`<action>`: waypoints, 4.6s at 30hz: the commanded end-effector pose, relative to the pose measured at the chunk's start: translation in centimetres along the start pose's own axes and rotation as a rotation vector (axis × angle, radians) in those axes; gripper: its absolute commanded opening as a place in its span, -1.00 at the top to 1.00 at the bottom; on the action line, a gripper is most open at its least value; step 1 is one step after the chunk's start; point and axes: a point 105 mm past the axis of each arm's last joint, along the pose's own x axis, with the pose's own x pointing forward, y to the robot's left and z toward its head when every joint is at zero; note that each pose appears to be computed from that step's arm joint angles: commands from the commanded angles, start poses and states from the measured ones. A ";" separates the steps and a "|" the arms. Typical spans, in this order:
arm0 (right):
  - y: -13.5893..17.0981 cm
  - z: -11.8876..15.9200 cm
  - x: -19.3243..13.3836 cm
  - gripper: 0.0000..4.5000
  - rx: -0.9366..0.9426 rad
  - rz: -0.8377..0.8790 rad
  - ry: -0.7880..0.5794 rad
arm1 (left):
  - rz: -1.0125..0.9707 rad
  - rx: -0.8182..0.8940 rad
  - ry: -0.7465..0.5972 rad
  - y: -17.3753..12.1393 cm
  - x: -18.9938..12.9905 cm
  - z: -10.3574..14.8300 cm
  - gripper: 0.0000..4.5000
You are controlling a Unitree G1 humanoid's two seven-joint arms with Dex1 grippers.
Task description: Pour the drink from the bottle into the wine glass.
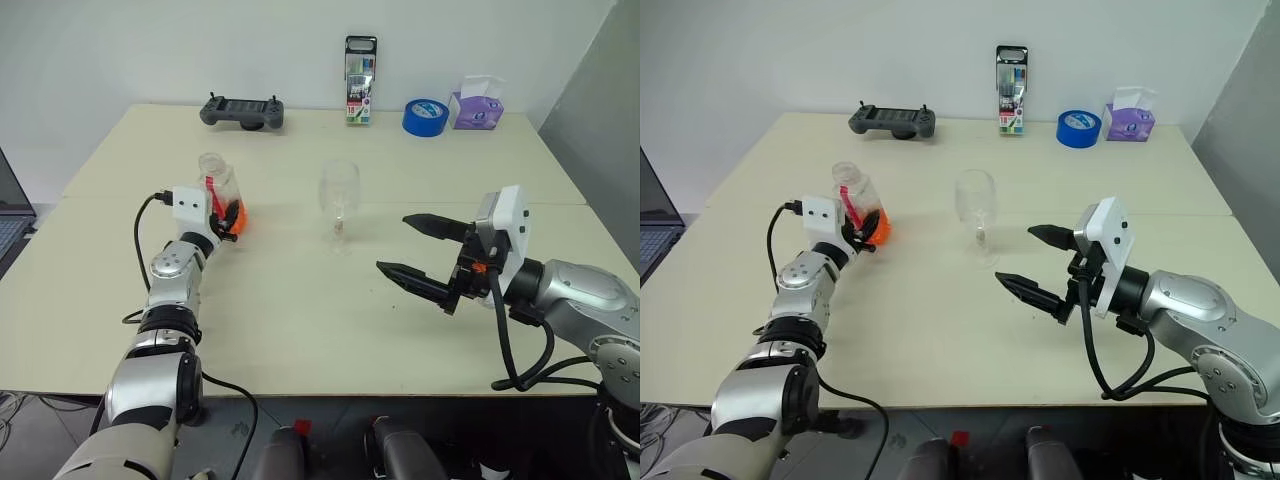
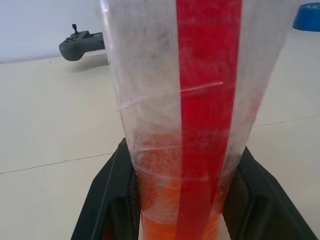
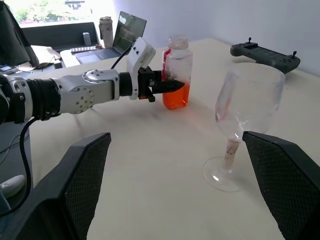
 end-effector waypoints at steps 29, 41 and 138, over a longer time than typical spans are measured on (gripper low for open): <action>-3.9 2.1 1.7 -1.00 -0.149 -0.210 -0.219 | -0.365 0.884 -0.376 -7.0 3.5 16.8 0.26; -3.2 2.9 2.2 -1.00 -0.148 -0.189 -0.234 | -0.327 1.139 -0.388 -6.9 3.7 17.6 0.26; -3.5 2.4 1.7 -1.00 -0.139 -0.234 -0.228 | -0.243 1.513 -0.406 -6.0 4.2 19.8 0.26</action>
